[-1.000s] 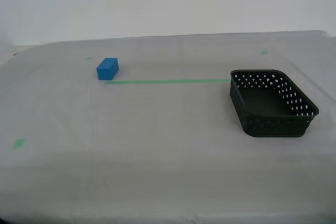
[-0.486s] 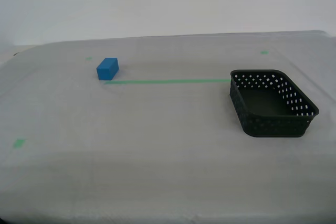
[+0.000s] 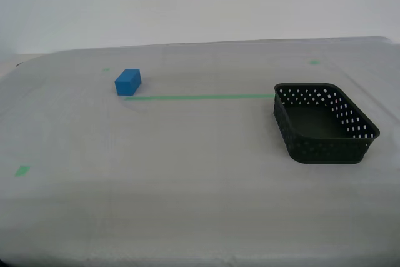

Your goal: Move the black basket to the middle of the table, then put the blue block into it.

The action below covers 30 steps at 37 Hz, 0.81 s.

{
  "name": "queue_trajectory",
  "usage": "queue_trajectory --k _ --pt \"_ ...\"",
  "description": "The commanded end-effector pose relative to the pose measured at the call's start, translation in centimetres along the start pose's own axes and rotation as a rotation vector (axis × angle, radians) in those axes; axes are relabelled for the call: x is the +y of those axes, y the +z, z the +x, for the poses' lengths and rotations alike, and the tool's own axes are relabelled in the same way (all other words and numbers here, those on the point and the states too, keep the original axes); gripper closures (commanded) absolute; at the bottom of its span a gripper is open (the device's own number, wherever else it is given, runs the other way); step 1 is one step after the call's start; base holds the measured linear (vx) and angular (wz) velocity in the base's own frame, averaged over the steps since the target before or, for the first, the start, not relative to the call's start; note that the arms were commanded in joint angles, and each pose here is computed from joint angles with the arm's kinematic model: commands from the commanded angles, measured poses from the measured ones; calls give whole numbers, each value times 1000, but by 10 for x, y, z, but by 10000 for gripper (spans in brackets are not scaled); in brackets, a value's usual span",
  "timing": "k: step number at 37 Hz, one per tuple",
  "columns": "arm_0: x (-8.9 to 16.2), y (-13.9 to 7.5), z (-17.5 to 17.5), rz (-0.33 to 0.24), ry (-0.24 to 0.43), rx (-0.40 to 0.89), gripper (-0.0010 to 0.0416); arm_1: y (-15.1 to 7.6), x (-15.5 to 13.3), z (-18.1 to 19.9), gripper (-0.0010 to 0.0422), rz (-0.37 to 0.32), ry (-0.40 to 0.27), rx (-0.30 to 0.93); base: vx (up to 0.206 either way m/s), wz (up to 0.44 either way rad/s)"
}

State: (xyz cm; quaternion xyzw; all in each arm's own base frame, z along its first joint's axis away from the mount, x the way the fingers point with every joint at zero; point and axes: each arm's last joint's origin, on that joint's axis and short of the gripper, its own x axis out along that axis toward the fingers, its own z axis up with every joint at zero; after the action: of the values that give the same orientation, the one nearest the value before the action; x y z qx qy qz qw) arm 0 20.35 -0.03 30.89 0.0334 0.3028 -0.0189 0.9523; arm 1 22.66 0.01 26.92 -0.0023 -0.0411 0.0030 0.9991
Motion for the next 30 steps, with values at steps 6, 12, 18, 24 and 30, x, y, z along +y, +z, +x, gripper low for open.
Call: queue_trajectory --k 6,12,18,24,30 --pt "0 1 2 2 -17 201 406 1 0 0 412 1 0 -5 0 0" --pt "1 3 1 9 7 272 406 1 0 0 412 1 0 -5 0 0" --pt "1 0 4 27 4 392 406 1 0 0 412 1 0 -4 0 0" --pt "2 0 9 29 -9 525 406 1 0 0 412 1 1 -5 0 0" --pt "5 5 13 19 -3 548 406 1 0 0 412 2 0 -4 0 0"
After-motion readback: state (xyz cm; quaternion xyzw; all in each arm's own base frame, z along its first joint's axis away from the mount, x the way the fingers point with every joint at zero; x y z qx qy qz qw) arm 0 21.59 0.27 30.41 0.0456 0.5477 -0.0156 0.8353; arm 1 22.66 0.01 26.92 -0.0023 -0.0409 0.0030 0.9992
